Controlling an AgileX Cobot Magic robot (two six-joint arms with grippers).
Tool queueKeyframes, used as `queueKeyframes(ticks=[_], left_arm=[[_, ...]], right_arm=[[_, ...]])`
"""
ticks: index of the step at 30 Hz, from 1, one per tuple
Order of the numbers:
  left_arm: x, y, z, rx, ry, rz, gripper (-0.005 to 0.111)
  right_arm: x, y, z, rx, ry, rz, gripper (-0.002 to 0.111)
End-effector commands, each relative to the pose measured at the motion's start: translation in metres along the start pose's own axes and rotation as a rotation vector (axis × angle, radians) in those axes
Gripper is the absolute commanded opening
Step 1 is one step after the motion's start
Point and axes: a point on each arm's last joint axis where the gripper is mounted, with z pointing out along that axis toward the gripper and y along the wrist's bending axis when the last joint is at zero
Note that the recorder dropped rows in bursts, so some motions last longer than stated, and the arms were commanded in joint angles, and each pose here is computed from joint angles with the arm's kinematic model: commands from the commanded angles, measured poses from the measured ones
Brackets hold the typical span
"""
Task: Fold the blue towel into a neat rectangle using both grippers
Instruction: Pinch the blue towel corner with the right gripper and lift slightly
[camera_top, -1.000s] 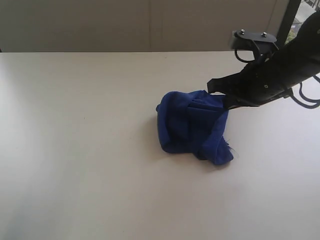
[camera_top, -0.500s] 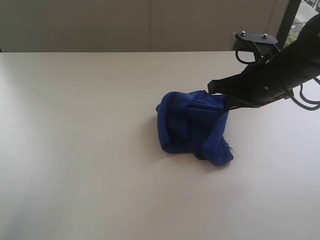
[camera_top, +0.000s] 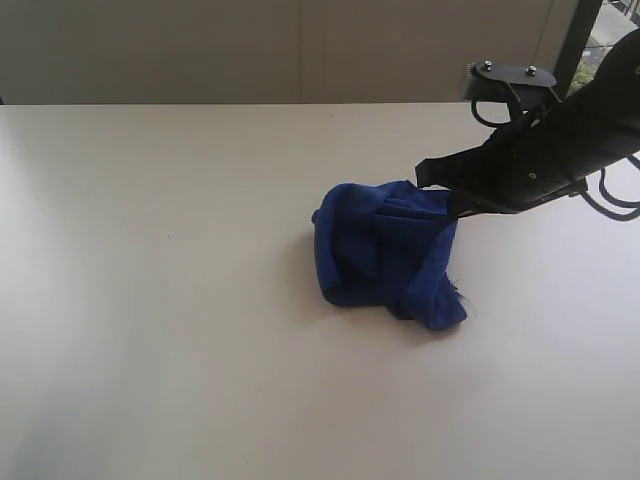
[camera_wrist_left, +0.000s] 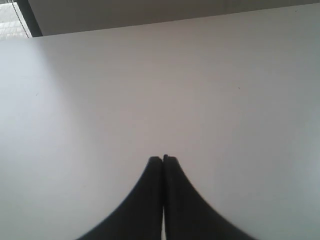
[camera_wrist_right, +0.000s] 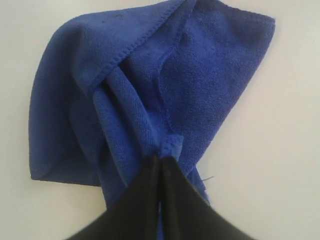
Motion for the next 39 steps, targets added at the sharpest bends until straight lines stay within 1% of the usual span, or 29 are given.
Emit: queueKeyframes(ticks=[1, 3, 8, 13, 17, 22, 24, 25, 29, 32, 33, 34, 35, 37, 39], left_arm=[[0.000, 0.000, 0.000, -0.005, -0.017, 0.000, 0.000], [0.000, 0.000, 0.000, -0.005, -0.016, -0.004, 0.000], [-0.001, 0.000, 0.000, -0.006, -0.025, -0.016, 0.000], [-0.010, 0.002, 0.000, -0.024, -0.126, -0.020, 0.000], [-0.015, 0.003, -0.001, -0.034, -0.177, -0.014, 0.000], [-0.015, 0.003, -0.001, -0.036, -0.184, -0.014, 0.000], [-0.015, 0.003, -0.001, -0.035, -0.181, -0.016, 0.000], [-0.014, 0.003, -0.001, -0.031, -0.172, -0.031, 0.000], [-0.013, 0.002, -0.001, -0.009, -0.162, -0.224, 0.000], [-0.013, 0.002, -0.001, -0.006, -0.159, -0.252, 0.000], [-0.013, 0.002, -0.001, 0.002, -0.159, -0.308, 0.000], [-0.013, 0.001, -0.001, 0.017, -0.159, -0.414, 0.000], [-0.013, 0.001, -0.001, 0.021, -0.157, -0.450, 0.000], [-0.012, 0.001, -0.001, 0.023, -0.153, -0.462, 0.000], [-0.011, 0.000, -0.001, 0.029, -0.137, -0.507, 0.000]], right_arm=[[-0.002, 0.000, -0.002, 0.007, -0.036, -0.035, 0.000], [-0.004, 0.000, -0.002, 0.011, -0.049, -0.055, 0.000], [-0.006, -0.001, -0.002, 0.016, -0.080, -0.049, 0.000], [-0.007, -0.001, -0.002, 0.018, -0.088, -0.047, 0.000], [-0.007, 0.000, -0.002, 0.015, -0.086, -0.043, 0.000], [-0.007, 0.000, -0.002, 0.015, -0.085, -0.042, 0.000], [-0.009, 0.000, -0.002, 0.006, -0.104, -0.011, 0.000], [-0.009, 0.001, -0.002, 0.000, -0.113, 0.004, 0.000], [-0.010, 0.001, -0.002, 0.001, -0.121, 0.006, 0.000], [-0.011, 0.000, -0.002, 0.003, -0.125, -0.002, 0.000], [-0.010, 0.000, -0.002, 0.003, -0.123, -0.003, 0.000], [-0.010, 0.001, -0.002, 0.001, -0.119, -0.003, 0.000], [-0.009, 0.001, -0.002, 0.000, -0.113, -0.003, 0.000], [-0.009, 0.001, -0.002, -0.002, -0.107, -0.003, 0.000], [-0.008, 0.001, -0.002, -0.003, -0.101, -0.003, 0.000]])
